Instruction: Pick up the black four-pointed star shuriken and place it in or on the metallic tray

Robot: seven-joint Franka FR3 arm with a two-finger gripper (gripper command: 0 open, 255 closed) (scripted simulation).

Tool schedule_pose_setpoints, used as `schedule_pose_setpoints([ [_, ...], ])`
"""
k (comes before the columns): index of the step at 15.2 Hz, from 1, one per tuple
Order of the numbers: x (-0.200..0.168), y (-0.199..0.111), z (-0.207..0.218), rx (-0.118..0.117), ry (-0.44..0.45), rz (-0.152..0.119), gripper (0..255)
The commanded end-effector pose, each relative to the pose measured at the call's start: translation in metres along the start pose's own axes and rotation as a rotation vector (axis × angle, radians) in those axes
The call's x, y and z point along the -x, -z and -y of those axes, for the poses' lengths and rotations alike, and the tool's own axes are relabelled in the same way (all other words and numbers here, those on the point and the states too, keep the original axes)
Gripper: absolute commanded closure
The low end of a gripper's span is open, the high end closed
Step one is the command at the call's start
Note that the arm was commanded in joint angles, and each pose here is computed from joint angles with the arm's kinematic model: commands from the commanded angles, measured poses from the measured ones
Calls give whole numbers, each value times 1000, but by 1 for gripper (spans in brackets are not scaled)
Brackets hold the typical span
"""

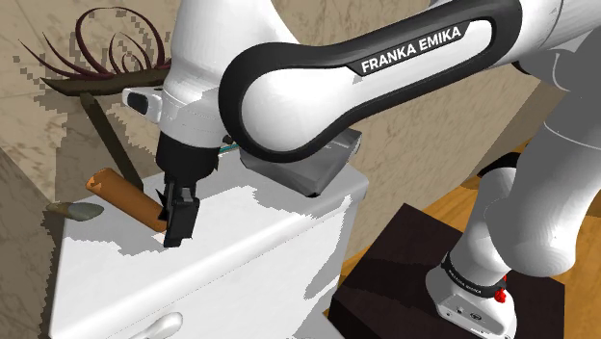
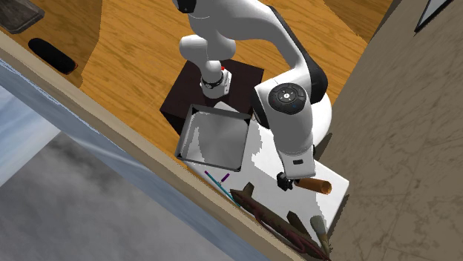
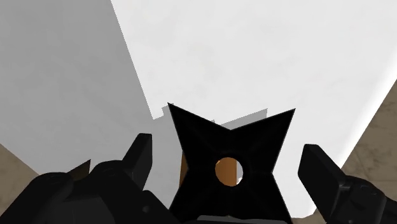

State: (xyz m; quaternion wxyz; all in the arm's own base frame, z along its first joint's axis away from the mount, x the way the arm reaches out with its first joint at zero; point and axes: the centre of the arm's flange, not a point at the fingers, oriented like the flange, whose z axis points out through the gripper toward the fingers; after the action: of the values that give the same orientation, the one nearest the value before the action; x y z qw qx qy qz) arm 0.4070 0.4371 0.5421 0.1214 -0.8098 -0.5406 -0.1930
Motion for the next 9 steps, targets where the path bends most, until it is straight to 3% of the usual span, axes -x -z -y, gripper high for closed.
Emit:
schedule_pose_setpoints([
  [1, 0, 0, 0, 0, 0, 0, 0],
  [2, 0, 0, 0, 0, 0, 0, 0],
  [3, 0, 0, 0, 0, 0, 0, 255],
  [9, 0, 0, 0, 0, 0, 0, 255],
])
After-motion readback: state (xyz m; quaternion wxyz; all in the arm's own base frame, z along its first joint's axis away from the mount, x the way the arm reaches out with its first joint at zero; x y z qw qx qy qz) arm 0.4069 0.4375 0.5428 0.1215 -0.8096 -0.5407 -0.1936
